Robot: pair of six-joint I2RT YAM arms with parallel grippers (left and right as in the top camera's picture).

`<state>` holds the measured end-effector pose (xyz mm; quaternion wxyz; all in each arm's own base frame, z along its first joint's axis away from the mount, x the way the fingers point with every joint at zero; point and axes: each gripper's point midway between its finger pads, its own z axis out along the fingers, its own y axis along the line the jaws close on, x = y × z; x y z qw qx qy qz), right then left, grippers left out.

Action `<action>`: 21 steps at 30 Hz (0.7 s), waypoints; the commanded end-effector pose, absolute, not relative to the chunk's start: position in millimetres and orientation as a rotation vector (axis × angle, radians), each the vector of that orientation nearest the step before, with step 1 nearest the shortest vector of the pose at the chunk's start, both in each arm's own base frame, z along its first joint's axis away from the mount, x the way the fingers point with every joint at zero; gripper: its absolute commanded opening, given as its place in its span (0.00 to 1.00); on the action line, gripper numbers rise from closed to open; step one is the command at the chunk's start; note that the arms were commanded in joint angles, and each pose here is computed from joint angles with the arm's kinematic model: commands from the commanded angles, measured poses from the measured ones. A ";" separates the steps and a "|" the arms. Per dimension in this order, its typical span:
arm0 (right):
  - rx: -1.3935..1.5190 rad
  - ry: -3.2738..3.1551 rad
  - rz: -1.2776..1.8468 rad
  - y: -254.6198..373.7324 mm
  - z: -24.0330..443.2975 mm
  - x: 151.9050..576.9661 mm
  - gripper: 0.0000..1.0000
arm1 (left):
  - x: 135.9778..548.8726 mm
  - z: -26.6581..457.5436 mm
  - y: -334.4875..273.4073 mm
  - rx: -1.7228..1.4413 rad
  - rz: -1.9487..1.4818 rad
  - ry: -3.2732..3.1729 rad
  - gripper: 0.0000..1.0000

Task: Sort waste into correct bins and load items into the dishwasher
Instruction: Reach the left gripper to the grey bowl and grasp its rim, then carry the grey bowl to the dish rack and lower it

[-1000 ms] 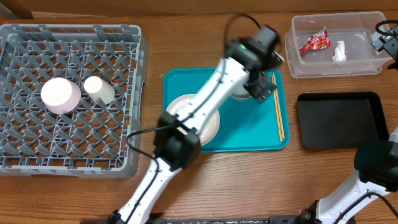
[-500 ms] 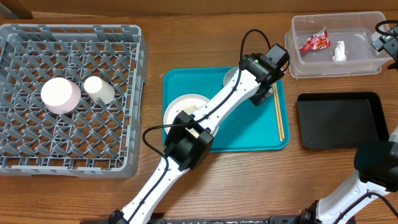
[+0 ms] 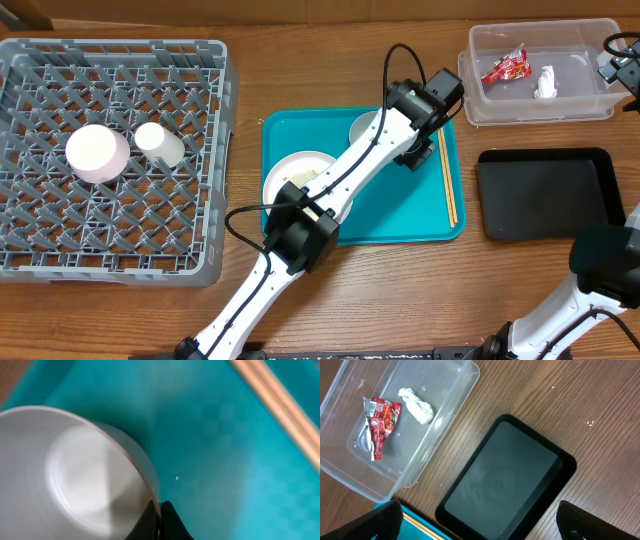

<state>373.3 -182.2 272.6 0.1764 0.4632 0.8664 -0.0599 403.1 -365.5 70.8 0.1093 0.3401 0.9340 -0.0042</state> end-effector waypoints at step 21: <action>1.297 2.399 -0.168 -182.6 289.9 371.8 1.00 | 385.4 382.7 -41.2 -0.037 -0.281 2.495 0.04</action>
